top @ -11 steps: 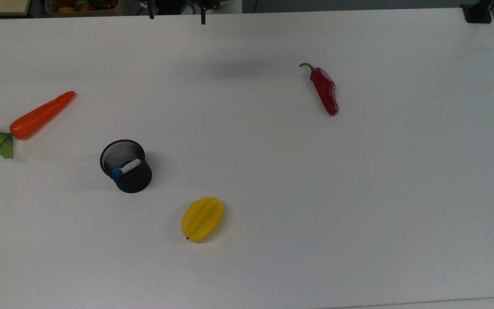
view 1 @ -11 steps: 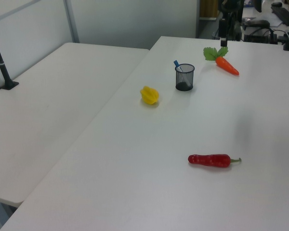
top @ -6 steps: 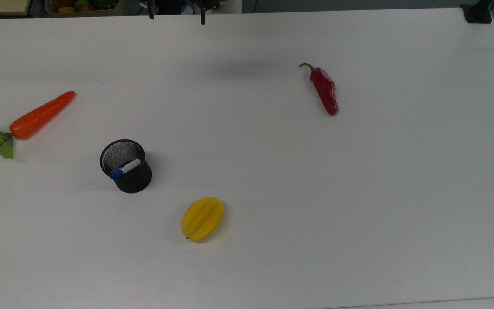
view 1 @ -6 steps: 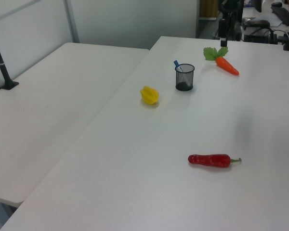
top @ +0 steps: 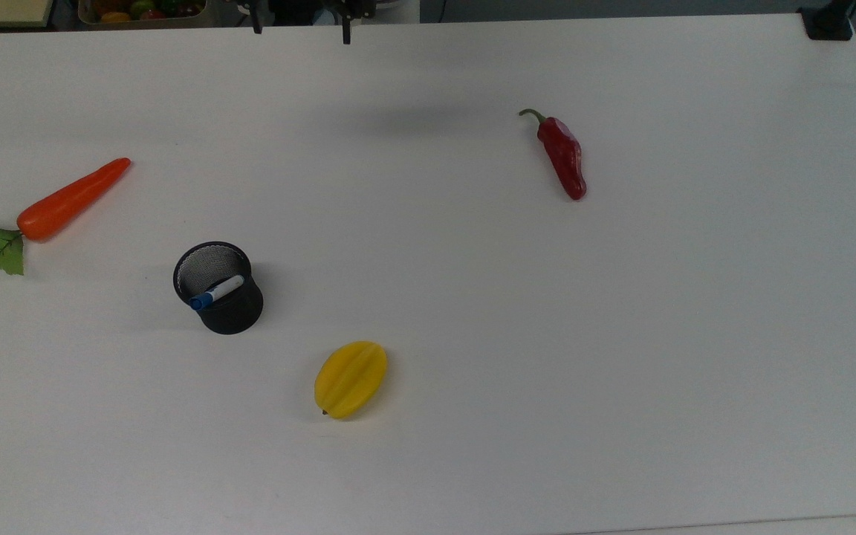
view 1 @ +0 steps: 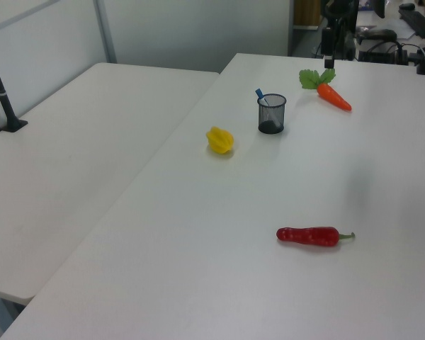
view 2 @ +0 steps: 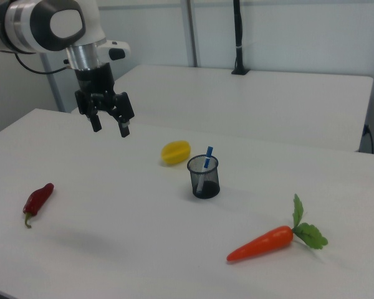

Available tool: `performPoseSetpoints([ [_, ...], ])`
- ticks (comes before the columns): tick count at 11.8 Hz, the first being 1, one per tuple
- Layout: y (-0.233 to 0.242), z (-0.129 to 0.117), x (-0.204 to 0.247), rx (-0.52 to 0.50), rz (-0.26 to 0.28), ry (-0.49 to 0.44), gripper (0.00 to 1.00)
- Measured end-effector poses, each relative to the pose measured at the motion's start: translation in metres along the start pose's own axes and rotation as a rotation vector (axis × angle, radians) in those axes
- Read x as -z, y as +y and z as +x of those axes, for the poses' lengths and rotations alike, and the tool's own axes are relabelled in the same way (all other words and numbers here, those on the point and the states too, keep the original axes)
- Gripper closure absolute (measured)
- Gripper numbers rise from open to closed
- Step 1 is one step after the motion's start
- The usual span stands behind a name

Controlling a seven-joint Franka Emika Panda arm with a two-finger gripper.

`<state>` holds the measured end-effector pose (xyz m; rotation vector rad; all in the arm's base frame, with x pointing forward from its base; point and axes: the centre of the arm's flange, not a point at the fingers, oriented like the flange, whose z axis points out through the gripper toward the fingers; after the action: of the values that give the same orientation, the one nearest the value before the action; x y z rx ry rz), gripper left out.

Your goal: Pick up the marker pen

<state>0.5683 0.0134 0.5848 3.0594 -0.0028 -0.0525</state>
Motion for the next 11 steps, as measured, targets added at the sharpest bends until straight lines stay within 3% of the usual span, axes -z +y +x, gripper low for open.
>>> performPoseSetpoints([
  [2, 0.012, 0.010, -0.003, -0.021, 0.001, 0.014, 0.00],
  [8, 0.058, 0.071, -0.022, -0.096, 0.002, 0.287, 0.00],
  [11, 0.080, 0.104, -0.066, -0.126, -0.001, 0.362, 0.00],
])
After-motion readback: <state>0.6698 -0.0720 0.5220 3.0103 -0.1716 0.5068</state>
